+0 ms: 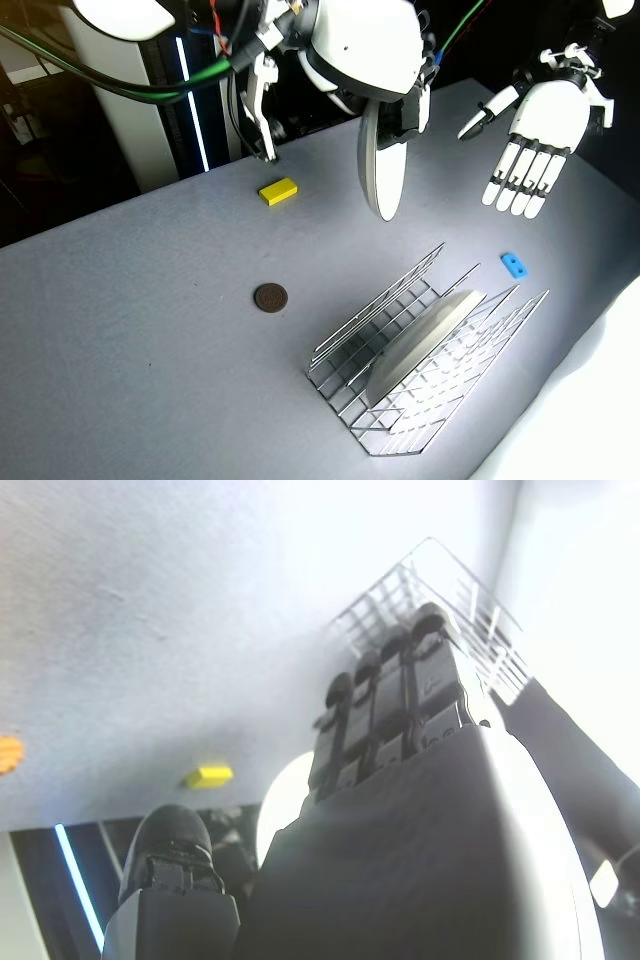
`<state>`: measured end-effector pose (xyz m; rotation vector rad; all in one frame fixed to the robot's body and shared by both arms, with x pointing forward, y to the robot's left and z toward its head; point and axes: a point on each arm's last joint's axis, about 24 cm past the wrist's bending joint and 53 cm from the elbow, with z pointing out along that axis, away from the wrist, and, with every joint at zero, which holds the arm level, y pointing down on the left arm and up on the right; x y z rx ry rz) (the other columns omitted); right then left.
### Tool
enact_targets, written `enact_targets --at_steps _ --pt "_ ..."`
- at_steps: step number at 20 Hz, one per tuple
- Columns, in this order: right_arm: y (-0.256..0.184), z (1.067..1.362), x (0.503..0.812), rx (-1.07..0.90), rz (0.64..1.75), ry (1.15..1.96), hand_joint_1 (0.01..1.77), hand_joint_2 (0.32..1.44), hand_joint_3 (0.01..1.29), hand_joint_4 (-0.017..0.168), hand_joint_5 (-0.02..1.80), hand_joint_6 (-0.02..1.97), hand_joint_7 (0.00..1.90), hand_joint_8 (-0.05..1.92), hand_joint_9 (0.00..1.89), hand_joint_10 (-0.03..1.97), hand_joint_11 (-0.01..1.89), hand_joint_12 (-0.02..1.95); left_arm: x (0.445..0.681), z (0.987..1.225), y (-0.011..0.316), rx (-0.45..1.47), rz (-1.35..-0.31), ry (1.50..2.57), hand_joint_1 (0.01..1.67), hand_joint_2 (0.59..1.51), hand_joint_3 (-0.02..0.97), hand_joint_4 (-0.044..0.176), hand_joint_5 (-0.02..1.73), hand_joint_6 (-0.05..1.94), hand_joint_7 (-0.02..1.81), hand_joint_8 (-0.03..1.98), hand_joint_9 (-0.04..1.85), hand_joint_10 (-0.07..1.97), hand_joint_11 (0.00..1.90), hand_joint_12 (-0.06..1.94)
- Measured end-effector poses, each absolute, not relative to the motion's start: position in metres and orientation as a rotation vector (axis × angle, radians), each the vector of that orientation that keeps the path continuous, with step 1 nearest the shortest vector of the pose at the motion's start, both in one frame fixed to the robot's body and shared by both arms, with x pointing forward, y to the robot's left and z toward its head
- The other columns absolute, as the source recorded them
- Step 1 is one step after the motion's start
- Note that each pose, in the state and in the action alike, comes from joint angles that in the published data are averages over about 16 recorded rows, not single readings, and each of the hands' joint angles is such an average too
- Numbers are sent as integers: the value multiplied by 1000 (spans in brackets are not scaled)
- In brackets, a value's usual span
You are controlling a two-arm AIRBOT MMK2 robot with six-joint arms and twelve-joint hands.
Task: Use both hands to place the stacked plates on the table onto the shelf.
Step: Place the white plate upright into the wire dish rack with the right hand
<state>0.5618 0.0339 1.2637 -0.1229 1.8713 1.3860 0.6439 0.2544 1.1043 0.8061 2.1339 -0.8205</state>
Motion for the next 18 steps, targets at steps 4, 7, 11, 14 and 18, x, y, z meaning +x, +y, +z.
enact_targets --at_steps 4,7,11,14,18 --pt "19 1277 579 4 1436 1876 1228 998 12 -4 985 887 1171 707 1355 107 976 1152 645 1105 255 803 -816 2132 15 1115 15 -1 22 6 20 2 17 9 15 9" --pt "9 1282 593 84 1458 1877 1239 997 12 -4 996 849 1193 635 1336 190 982 1161 646 1105 255 801 -813 2132 15 1115 15 -1 21 6 19 2 17 9 15 9" --pt "-6 1282 611 167 1461 1879 1252 995 12 -4 1002 813 1192 638 1312 247 980 1159 646 1105 255 801 -810 2131 15 1115 15 -2 21 7 19 2 18 9 15 9" --pt "-17 1279 623 214 1450 1881 1262 995 12 -4 1004 794 1190 641 1290 279 979 1155 646 1105 255 801 -811 2130 15 1115 15 -2 21 7 20 2 18 9 15 9" --pt "-29 1274 637 272 1436 1885 1273 994 12 -5 1005 770 1186 646 1275 310 983 1148 646 1105 254 801 -812 2130 16 1115 15 -1 21 7 20 2 18 9 16 9"
